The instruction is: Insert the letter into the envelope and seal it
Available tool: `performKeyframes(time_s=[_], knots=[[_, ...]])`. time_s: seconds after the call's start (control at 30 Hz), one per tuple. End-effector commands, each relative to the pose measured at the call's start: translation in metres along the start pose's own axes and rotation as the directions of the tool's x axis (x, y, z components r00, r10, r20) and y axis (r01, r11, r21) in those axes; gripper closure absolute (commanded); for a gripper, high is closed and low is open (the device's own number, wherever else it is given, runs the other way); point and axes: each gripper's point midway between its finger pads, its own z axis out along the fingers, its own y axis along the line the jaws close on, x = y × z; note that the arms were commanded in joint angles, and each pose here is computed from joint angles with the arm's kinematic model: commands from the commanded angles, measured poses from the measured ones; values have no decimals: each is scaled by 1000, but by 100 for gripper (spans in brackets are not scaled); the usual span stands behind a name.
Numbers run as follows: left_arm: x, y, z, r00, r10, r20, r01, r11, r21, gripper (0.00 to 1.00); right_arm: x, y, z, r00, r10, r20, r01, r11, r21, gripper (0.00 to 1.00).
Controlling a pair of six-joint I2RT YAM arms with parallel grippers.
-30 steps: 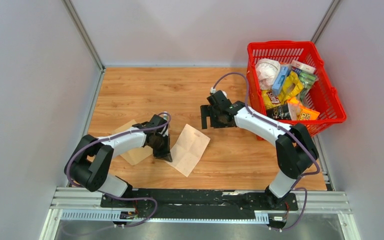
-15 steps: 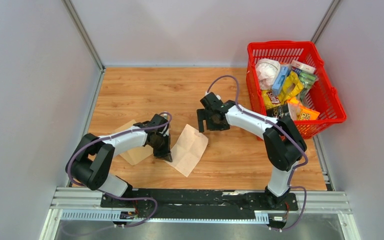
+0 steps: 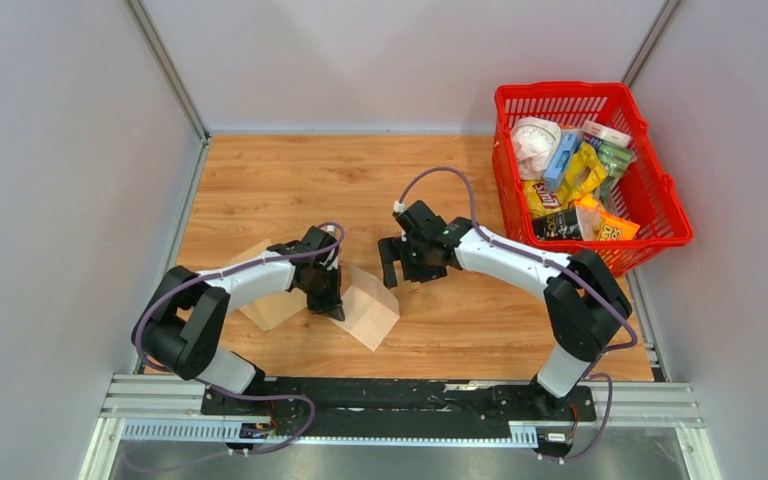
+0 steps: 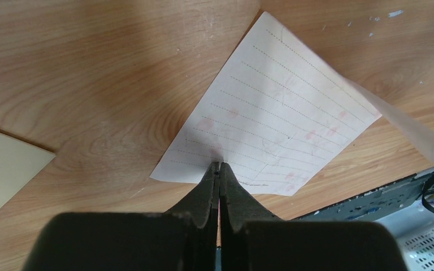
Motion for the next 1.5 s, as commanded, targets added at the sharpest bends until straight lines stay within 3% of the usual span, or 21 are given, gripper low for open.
performKeyframes(time_s=[0.0, 0.5, 0.87, 1.07, 1.17, 1.37, 1.47], knots=[[-16, 3, 4, 998, 28, 55, -26, 999, -32, 100, 12, 27, -2, 998, -62, 0, 62, 996, -71, 7], [-19, -5, -12, 996, 6, 92, -6, 1000, 1, 100, 56, 4, 43, 992, -76, -100, 88, 988, 129, 5], [-21, -2, -71, 978, -12, 209, 11, 1000, 2, 84, 63, -11, 51, 989, -87, -116, 111, 969, 221, 5], [-40, -10, -113, 952, 20, 305, -24, 1000, 10, 82, 60, -21, 49, 986, -123, -117, 152, 943, 296, 5], [-49, -17, -105, 957, 47, 287, -56, 998, 23, 81, 57, -24, 49, 985, -130, -112, 159, 936, 314, 4], [-46, -5, -47, 987, 56, 153, -57, 998, 5, 98, 44, -14, 37, 990, -131, -59, 143, 946, 291, 4], [-41, 0, -27, 992, 47, 114, -48, 999, 6, 100, 37, -5, 29, 991, -132, -37, 137, 955, 261, 4]])
